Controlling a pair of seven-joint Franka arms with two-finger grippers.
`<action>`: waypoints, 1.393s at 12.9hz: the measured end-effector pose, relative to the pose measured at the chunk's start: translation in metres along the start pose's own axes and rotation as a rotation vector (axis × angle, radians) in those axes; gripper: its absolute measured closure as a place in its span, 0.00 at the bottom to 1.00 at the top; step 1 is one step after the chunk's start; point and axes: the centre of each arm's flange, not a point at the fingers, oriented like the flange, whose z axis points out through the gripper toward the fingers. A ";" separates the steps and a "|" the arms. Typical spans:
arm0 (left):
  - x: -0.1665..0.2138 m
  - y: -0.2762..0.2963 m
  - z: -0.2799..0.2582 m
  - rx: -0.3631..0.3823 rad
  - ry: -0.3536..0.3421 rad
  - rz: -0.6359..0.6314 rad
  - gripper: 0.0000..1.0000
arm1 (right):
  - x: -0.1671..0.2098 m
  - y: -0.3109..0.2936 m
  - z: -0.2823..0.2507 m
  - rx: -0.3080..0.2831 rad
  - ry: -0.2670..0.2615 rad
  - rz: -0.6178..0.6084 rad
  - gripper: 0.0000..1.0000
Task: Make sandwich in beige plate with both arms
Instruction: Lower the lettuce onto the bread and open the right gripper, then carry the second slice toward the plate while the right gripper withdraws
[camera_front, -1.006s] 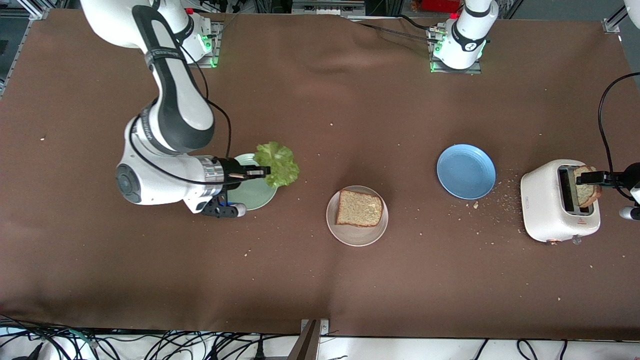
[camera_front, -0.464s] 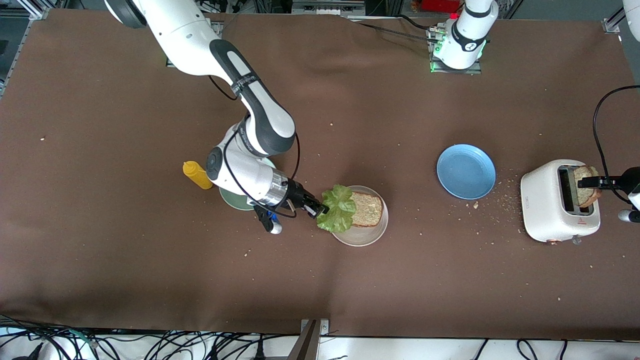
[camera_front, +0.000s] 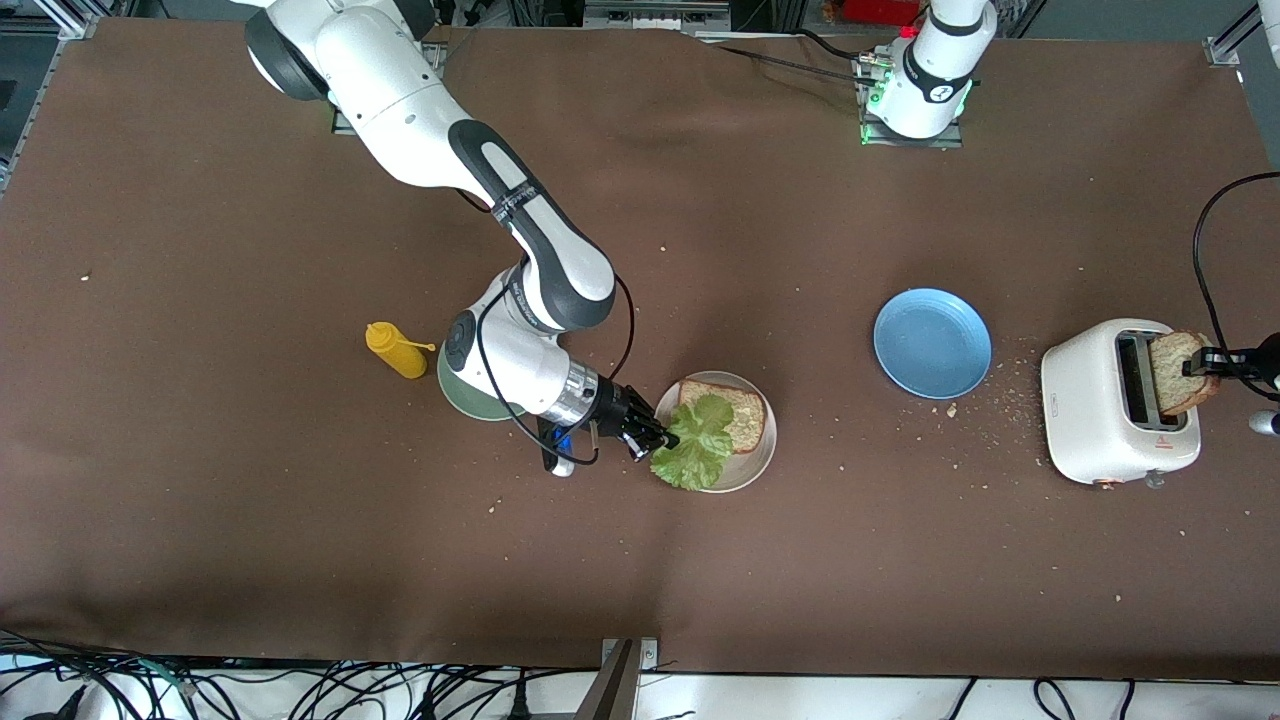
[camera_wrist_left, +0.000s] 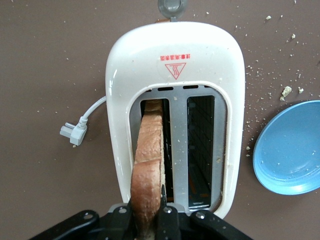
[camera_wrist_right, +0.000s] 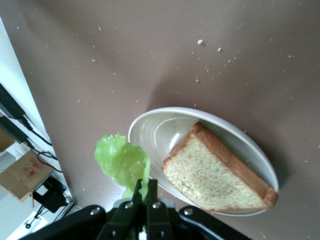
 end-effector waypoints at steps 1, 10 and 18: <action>0.001 0.001 -0.005 0.005 0.010 0.011 0.88 | -0.002 0.002 0.005 0.014 -0.002 0.011 0.97; -0.011 0.035 -0.123 -0.015 0.080 0.175 0.91 | -0.023 0.017 0.028 0.018 0.053 -0.119 0.10; 0.062 0.215 -0.053 -0.618 -0.020 0.181 0.91 | -0.018 -0.017 -0.109 -0.597 0.184 -0.566 0.00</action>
